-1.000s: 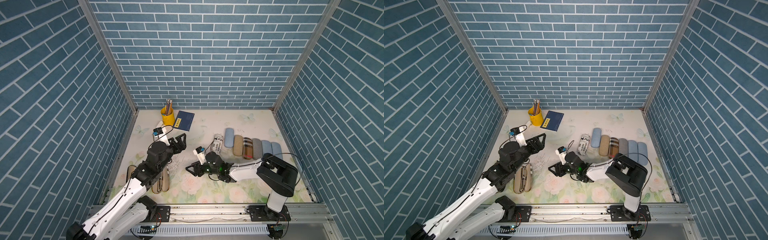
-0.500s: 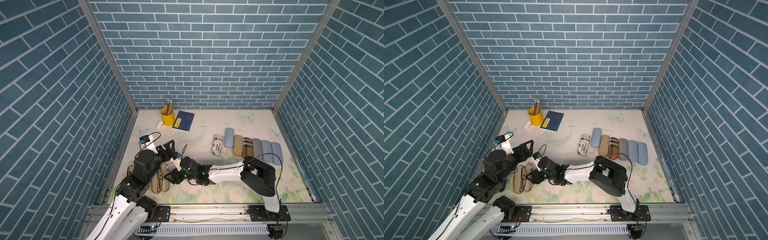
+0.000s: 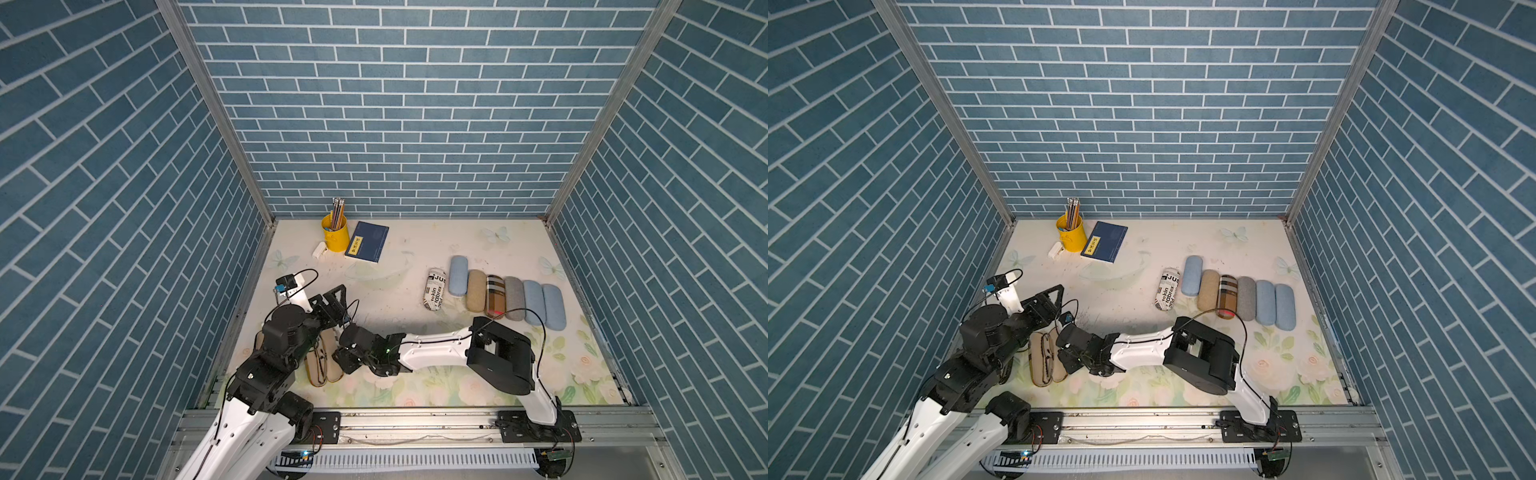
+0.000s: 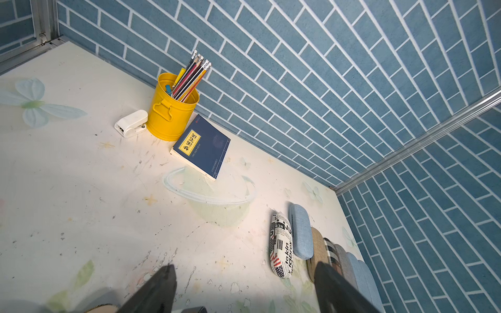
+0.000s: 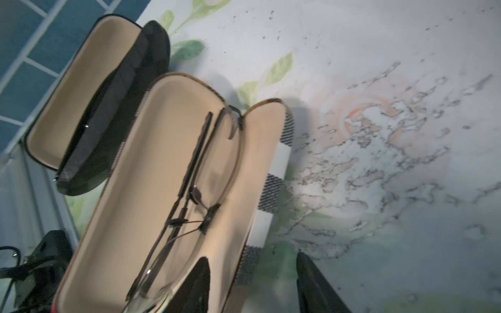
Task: Close the glasses case
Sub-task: Move the glasses case to the center of the board, then close the glasses case at the center of the board, then move the glasses case to the center of the board.
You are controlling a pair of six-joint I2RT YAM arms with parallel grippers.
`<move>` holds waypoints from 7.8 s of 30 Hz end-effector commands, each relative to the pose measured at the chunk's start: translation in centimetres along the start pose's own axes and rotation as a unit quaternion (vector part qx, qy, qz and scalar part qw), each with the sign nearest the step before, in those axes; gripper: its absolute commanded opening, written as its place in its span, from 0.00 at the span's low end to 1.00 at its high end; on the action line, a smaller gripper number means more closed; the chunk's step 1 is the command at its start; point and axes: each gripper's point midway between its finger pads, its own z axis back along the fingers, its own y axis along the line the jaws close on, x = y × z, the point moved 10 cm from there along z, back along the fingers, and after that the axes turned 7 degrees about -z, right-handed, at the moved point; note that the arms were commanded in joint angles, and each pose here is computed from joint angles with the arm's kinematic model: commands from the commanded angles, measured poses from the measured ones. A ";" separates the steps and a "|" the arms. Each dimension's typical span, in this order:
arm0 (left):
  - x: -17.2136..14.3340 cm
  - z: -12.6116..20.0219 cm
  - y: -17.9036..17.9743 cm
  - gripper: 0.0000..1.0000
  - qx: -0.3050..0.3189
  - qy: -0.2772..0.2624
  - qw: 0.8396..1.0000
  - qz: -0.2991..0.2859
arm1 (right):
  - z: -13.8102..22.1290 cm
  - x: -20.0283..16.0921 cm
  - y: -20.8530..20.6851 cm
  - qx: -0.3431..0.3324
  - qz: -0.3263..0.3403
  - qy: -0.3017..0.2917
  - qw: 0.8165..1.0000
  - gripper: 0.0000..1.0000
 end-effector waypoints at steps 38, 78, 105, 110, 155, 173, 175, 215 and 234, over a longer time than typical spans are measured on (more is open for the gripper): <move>-2.8 -3.4 0.0 0.76 -0.053 0.051 0.997 -0.010 | 4.7 -2.2 -12.8 -0.154 -0.142 -0.089 0.974 0.14; -10.7 -3.9 1.7 0.56 -0.081 0.111 0.990 0.026 | 12.2 -9.9 -16.2 -0.130 -0.309 -0.126 0.934 0.08; -18.1 -4.7 -7.7 0.55 -0.190 0.186 0.964 0.000 | 16.1 -13.0 -18.8 -0.159 -0.337 -0.155 0.915 0.13; -18.8 -5.2 -8.3 0.48 -0.185 0.192 0.964 -0.008 | 16.1 -13.3 -18.9 -0.149 -0.338 -0.156 0.916 0.15; -20.3 -6.4 -10.8 0.29 -0.184 0.212 0.959 -0.040 | 17.6 -13.1 -19.1 -0.155 -0.300 -0.169 0.926 0.13; -21.2 -6.7 -11.6 0.28 -0.183 0.223 0.956 -0.050 | 17.4 -13.4 -19.2 -0.148 -0.297 -0.164 0.929 0.06; -21.6 -7.1 -11.7 0.27 -0.180 0.226 0.956 -0.052 | 17.5 -13.5 -19.3 -0.146 -0.298 -0.166 0.929 0.05; -26.6 -10.5 -14.2 0.35 -0.184 0.274 0.940 -0.087 | 24.3 -11.5 -20.9 -0.124 -0.292 -0.237 0.918 0.32; -3.9 -2.0 -6.5 0.91 -0.050 0.025 0.998 -0.034 | 20.2 -5.4 -14.6 0.057 -0.208 -0.201 0.955 0.60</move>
